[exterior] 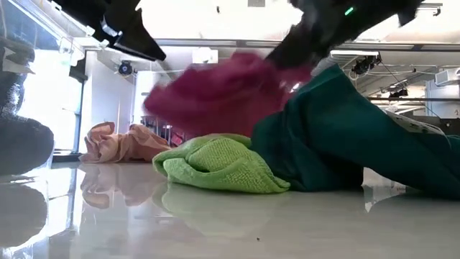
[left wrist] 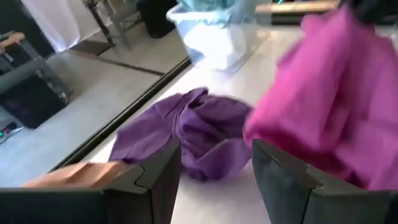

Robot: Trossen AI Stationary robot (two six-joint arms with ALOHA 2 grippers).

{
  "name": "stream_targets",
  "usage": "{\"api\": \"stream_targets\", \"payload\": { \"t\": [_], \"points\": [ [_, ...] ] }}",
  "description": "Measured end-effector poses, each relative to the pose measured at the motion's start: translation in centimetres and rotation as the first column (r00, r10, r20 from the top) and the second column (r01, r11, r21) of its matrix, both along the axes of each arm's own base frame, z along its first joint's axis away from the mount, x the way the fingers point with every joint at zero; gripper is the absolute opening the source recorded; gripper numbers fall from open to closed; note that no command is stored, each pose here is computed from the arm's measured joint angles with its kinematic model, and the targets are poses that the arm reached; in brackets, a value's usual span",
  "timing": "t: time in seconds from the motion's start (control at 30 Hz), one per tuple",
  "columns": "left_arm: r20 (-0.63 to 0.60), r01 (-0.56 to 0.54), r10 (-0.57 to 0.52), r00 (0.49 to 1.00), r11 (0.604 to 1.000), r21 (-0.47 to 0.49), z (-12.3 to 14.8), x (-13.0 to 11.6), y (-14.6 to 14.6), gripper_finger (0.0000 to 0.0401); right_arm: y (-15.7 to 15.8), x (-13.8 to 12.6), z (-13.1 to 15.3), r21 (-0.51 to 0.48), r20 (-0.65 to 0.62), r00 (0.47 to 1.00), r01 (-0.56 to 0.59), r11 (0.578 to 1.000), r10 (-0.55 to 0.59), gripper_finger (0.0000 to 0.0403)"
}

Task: Sort towels by color in basket
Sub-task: Put the pink towel into the bottom transparent bin

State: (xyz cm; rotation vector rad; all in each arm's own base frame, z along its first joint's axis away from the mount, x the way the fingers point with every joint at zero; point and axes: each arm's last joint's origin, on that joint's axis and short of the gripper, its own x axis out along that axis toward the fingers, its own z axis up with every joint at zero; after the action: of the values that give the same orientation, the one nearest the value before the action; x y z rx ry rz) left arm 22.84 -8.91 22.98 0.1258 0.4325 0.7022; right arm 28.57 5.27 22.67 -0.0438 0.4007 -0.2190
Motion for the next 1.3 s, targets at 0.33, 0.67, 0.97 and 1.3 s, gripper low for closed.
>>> {"api": "stream_targets", "payload": {
  "t": [0.33, 0.67, 0.97, 1.3],
  "points": [
    [0.006, 0.113, -0.115, 0.993, 0.986, 0.12, 1.1, 1.4, -1.2, 0.0181, 0.1, -4.6, 0.9, -0.054, 0.317, 0.944, -0.084, 0.995, 0.097, 0.0012],
    [-0.077, 0.422, -0.421, 0.904, 0.849, 0.317, -0.8, 6.4, -2.9, 0.0181, -0.7, -5.5, -2.9, 0.065, 0.385, 0.922, -0.055, 0.996, 0.026, 0.0012],
    [-0.046, 0.417, -0.459, 0.887, 0.754, 0.508, -2.0, 10.8, 0.0, 0.0214, -0.7, -3.0, -3.0, 0.068, 0.376, 0.926, -0.077, 0.995, 0.046, 0.0012],
    [0.085, 0.566, -0.62, 0.78, 0.756, 0.327, -3.0, 12.5, 2.7, 0.0278, 0.2, -2.1, -1.7, 0.009, 0.508, 0.822, -0.304, 0.953, 0.257, 0.0012]
  ]
}}
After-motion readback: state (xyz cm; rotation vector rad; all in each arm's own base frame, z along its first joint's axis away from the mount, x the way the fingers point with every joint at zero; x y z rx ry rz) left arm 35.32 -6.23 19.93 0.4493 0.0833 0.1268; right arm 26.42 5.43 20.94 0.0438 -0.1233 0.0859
